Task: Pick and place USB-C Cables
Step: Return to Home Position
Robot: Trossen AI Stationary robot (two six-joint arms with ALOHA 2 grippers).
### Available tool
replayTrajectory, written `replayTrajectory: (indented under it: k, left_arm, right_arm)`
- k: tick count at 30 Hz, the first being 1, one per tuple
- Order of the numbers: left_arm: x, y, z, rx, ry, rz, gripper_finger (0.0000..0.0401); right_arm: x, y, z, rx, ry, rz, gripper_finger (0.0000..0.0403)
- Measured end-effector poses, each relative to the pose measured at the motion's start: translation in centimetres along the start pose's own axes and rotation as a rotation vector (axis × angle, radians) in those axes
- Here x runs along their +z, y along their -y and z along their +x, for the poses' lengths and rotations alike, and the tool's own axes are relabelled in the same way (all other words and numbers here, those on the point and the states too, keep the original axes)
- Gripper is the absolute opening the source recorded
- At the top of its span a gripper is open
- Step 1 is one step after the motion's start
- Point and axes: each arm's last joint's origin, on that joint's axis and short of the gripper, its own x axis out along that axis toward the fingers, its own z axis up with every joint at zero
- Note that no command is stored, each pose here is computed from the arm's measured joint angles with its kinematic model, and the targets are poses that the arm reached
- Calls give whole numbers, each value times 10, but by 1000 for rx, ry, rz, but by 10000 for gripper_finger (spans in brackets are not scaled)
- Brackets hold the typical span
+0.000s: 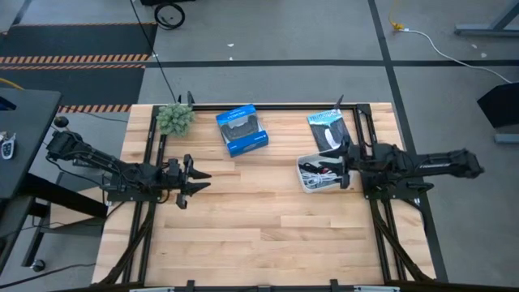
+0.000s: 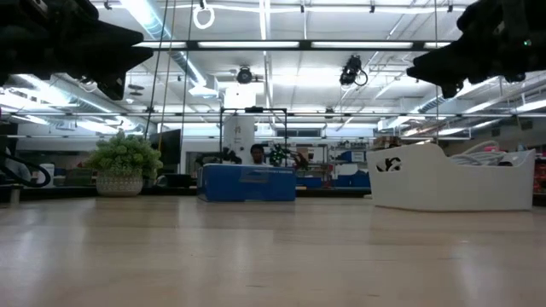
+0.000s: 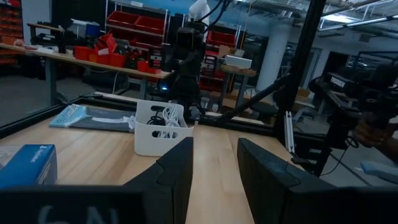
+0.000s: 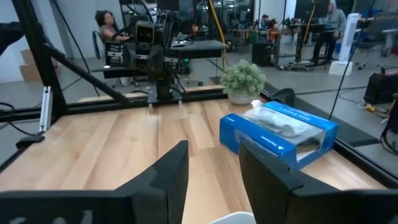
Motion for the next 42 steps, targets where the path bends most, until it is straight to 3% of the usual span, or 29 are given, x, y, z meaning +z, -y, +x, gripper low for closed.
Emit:
replayTrajectory:
  k: [17,26,32,42]
  left_arm:
    - [0,0,0,0,0,1,133]
    - [0,0,0,0,0,1,133]
    - [0,0,0,1,-3,2,133]
    - [0,0,0,1,-4,2,133]
  right_arm:
    - [-35,4,-12,-5,68,81,144]
    - [-26,5,-18,-22,160,139,118]
    - [-19,5,-19,-18,232,252,111]
    - [-18,5,-19,-16,245,255,112]
